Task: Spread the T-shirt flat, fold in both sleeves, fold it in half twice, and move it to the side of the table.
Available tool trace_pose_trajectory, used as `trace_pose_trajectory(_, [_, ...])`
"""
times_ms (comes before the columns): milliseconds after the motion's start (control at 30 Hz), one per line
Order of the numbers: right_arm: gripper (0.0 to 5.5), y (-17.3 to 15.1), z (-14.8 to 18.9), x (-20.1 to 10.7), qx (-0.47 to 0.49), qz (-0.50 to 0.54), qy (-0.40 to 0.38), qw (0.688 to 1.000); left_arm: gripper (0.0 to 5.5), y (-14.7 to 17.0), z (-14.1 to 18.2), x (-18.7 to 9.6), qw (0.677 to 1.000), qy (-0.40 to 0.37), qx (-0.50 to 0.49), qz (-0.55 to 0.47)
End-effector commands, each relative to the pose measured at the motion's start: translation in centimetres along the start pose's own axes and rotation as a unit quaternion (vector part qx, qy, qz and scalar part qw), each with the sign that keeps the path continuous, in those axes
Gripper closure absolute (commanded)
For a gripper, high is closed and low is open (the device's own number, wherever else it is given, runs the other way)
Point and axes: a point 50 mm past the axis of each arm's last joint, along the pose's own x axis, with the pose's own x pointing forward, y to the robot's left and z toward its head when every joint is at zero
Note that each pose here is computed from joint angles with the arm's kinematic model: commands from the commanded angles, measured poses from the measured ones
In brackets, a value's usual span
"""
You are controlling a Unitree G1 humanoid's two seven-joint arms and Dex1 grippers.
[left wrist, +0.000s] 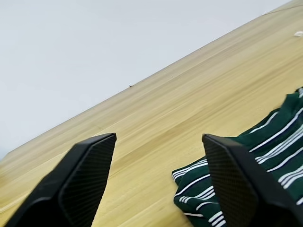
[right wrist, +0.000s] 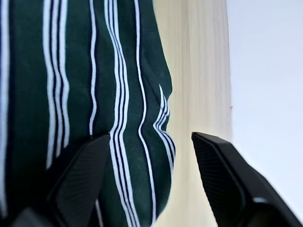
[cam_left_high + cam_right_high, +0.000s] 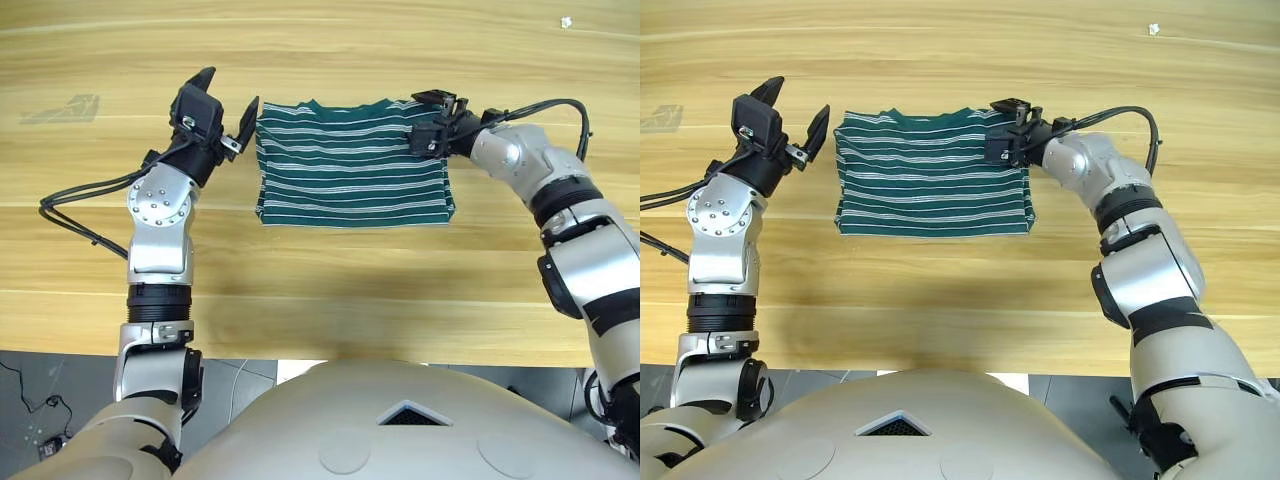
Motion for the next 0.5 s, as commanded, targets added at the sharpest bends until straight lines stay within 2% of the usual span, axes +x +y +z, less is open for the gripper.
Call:
trace_pose_trajectory(33, [2.29,1.9,-3.1,-1.8,-0.024,0.034,0.072,0.997,2.13,-1.0,-0.7,-0.7,1.0,0.017,-0.001,-0.011])
trace_pose_trajectory(100, [2.29,2.5,-5.0,-3.8,-0.026,0.041,0.093,0.995,2.13,-1.2,-1.0,-1.4,1.0,0.022,-0.003,-0.009])
trace_pose_trajectory(200, [2.29,4.4,-5.3,-6.4,0.02,0.081,0.046,0.995,2.13,-1.9,-1.0,-2.3,1.0,0.024,0.002,-0.016])
trace_pose_trajectory(300, [2.29,7.5,-2.2,-10.4,0.049,0.223,-0.046,0.972,2.13,-2.4,-0.8,-3.3,1.0,0.023,0.005,-0.017])
trace_pose_trajectory(400, [2.29,7.4,3.7,-13.8,0.075,0.31,-0.161,0.934,2.13,-2.5,-0.5,-3.7,1.0,0.019,-0.003,-0.013])
trace_pose_trajectory(500, [2.29,6.8,6.0,-14.6,0.078,0.335,-0.2,0.917,2.13,-2.9,-0.3,-3.8,1.0,0.013,-0.014,-0.016])
